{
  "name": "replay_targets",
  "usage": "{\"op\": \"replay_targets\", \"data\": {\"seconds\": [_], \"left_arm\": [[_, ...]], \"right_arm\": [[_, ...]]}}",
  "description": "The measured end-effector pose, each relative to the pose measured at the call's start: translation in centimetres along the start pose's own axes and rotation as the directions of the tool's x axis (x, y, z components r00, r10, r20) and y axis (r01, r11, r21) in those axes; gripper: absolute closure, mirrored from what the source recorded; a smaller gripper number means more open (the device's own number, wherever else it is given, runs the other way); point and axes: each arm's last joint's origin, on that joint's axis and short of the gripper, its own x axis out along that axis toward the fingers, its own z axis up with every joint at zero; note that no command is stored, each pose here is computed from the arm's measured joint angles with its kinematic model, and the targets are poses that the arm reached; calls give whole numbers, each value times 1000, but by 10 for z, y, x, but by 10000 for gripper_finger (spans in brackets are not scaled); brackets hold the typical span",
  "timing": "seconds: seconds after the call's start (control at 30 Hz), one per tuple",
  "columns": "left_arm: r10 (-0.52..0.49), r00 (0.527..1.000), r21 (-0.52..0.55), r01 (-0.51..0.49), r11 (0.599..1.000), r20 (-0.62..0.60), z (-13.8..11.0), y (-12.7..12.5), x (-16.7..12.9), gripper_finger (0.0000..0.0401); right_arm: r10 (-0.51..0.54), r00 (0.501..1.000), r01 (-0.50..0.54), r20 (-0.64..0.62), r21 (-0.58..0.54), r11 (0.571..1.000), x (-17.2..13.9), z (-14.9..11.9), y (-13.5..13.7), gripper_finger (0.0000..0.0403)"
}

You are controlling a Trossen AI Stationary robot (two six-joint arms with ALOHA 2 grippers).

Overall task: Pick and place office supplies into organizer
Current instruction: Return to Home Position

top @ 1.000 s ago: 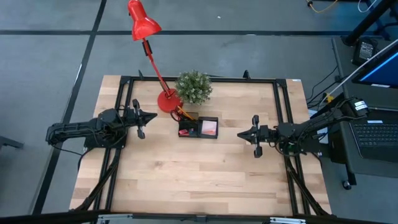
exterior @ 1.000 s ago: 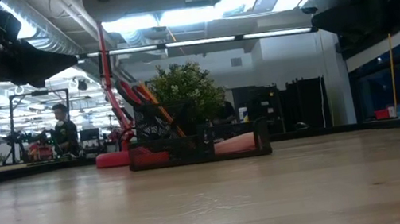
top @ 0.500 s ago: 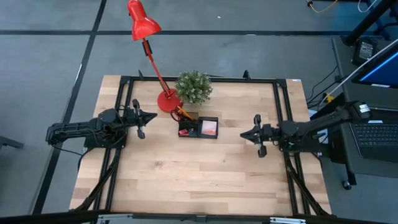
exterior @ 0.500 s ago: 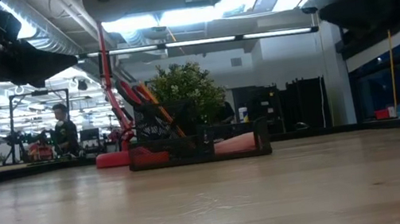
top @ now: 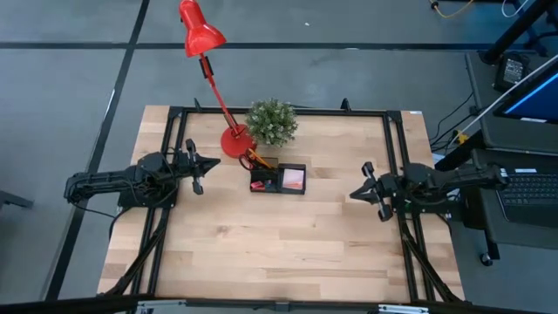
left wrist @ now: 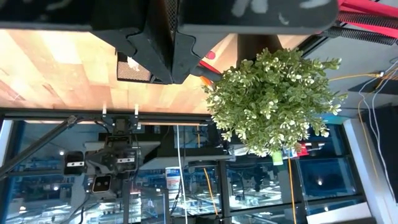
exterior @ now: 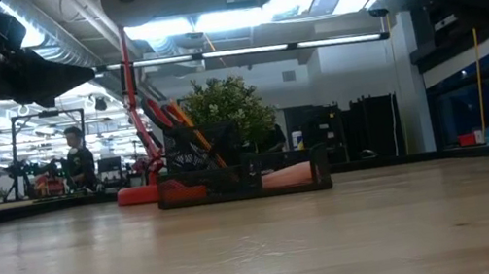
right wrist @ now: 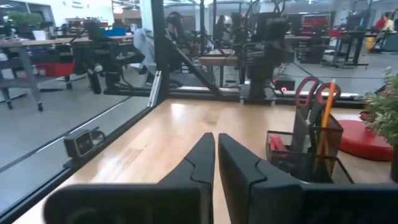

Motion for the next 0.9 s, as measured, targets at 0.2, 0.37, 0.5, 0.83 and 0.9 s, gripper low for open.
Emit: {"op": "replay_targets", "data": {"seconds": [0.2, 0.37, 0.5, 0.83, 0.9], "left_arm": [[0, 1000, 0, 0, 1000, 0, 0, 0, 0, 399], [0, 1000, 0, 0, 1000, 0, 0, 0, 0, 396], [0, 1000, 0, 0, 1000, 0, 0, 0, 0, 397], [0, 1000, 0, 0, 1000, 0, 0, 0, 0, 396], [0, 1000, 0, 0, 1000, 0, 0, 0, 0, 396]], "right_arm": [[67, 998, -67, 9, -30, 997, -5, 0, 8, 377], [100, 995, -99, 15, -54, 994, -10, -1, 13, 377], [93, 996, -92, 9, -25, 995, -10, -1, 13, 377], [92, 996, -92, 10, -21, 996, -10, -1, 13, 377], [92, 996, -92, 9, -21, 996, -10, -1, 13, 377]]}}
